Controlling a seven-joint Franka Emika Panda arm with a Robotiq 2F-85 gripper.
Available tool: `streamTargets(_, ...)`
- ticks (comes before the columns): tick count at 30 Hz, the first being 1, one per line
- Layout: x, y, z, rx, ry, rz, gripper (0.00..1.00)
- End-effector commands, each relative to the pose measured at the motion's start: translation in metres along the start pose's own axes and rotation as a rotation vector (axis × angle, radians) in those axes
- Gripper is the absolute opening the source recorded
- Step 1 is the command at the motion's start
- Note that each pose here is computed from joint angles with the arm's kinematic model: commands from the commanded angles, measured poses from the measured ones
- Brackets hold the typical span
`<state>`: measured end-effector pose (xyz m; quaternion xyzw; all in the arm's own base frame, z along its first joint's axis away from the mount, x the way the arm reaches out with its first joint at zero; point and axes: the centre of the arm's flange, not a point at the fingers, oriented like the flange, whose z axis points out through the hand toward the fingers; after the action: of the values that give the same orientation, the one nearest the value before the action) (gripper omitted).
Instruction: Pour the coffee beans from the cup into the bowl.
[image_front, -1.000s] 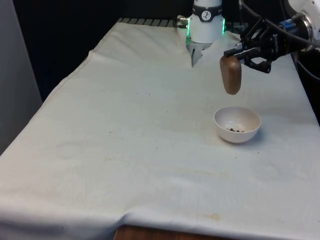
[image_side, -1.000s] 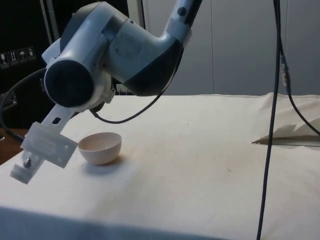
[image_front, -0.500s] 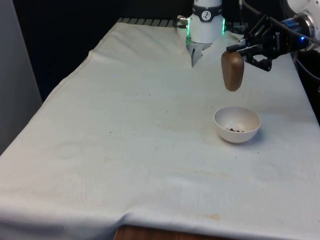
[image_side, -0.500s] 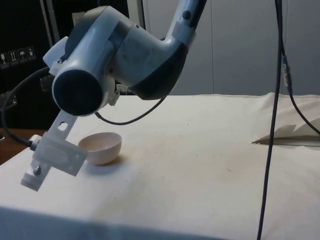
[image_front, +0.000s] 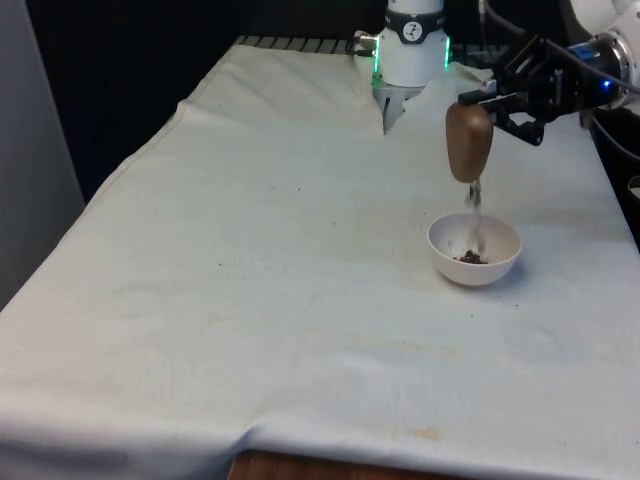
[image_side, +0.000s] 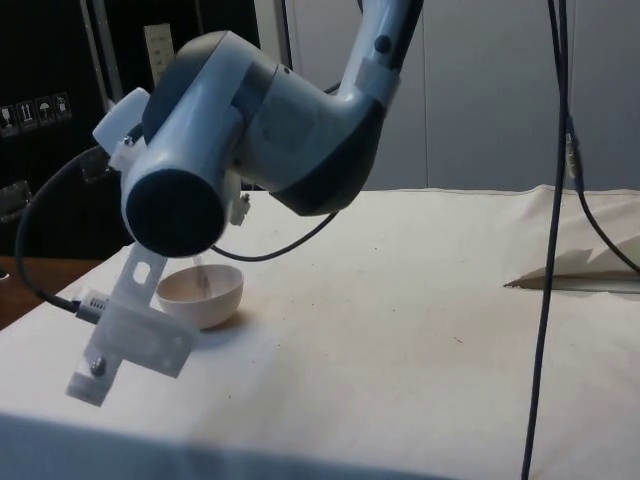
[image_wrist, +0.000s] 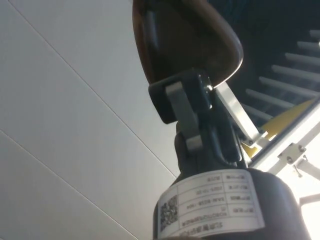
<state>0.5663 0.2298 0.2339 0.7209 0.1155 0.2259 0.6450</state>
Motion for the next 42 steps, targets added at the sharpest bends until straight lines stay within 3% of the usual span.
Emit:
streamTargets(1,0.000,-0.002,-0.001,-0.009,0.003,-0.006,0.00)
streamTargets(8,-0.001,-0.008,-0.005,-0.053,0.022,-0.028,0.00)
streamTargets(9,-0.001,-0.007,-0.004,-0.044,0.021,-0.019,0.00)
streamTargets(20,-0.003,-0.014,-0.006,-0.098,0.038,-0.045,0.00)
streamTargets(42,-0.003,-0.013,-0.002,-0.099,0.034,-0.028,0.00)
